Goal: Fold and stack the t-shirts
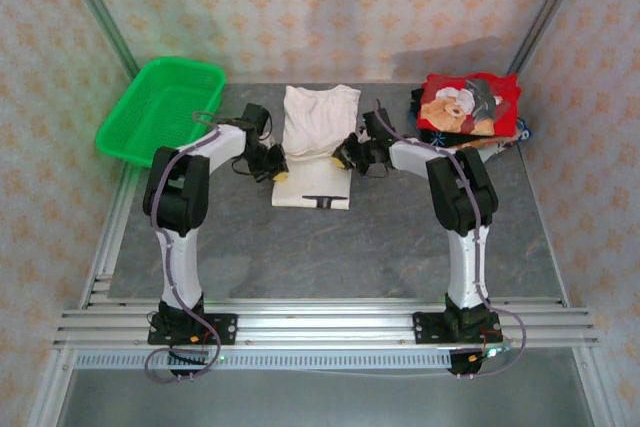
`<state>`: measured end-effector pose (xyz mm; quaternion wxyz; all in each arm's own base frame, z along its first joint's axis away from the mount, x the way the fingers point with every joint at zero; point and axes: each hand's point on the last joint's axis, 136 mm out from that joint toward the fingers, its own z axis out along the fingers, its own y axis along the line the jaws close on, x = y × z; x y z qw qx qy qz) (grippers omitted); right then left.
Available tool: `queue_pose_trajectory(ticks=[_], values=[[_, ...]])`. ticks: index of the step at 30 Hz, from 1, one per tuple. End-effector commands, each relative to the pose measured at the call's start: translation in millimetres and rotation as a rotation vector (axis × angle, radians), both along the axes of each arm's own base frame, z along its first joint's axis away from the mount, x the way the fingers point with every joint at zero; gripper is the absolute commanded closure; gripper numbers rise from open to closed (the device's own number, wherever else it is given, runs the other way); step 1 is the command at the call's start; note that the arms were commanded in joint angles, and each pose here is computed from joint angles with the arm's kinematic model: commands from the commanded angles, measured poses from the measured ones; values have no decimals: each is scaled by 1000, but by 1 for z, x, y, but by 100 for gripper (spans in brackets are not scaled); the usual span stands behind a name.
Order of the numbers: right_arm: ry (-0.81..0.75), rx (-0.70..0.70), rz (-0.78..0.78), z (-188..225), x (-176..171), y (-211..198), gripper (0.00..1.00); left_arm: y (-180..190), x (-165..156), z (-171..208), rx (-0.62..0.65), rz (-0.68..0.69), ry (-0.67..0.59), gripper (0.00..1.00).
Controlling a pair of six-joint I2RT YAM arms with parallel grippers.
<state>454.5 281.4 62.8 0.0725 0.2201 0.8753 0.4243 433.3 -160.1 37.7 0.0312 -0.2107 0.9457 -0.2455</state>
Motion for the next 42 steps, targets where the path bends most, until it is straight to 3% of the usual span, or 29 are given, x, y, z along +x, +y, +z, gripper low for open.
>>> queue_pose_trajectory(ticks=[1,6,10,13,15,19,22,27,32,36,42], values=[[-49,18,-35,9,30,4,100,3,37,19,18,39,-80,96],[-68,47,-112,8,67,-1,100,2,76,18,37,46,-92,96],[-158,123,-171,40,98,-5,94,6,108,47,8,94,-172,94],[-261,145,-160,86,100,-6,82,11,117,83,4,106,-253,85],[-293,119,-149,111,87,-13,63,14,112,112,-15,107,-315,64],[-299,39,-96,139,39,-30,39,19,74,152,-51,78,-386,40],[-273,3,-67,142,-9,-43,30,21,30,165,-93,43,-391,32],[-196,4,-4,120,-87,-50,27,23,-43,137,-112,-4,-303,31],[-122,20,12,84,-138,-53,28,21,-94,95,-164,3,-213,31],[-86,52,-9,57,-156,-53,29,20,-118,65,-175,16,-160,32],[-50,107,-32,25,-158,-43,31,13,-123,39,-205,46,-131,33]])
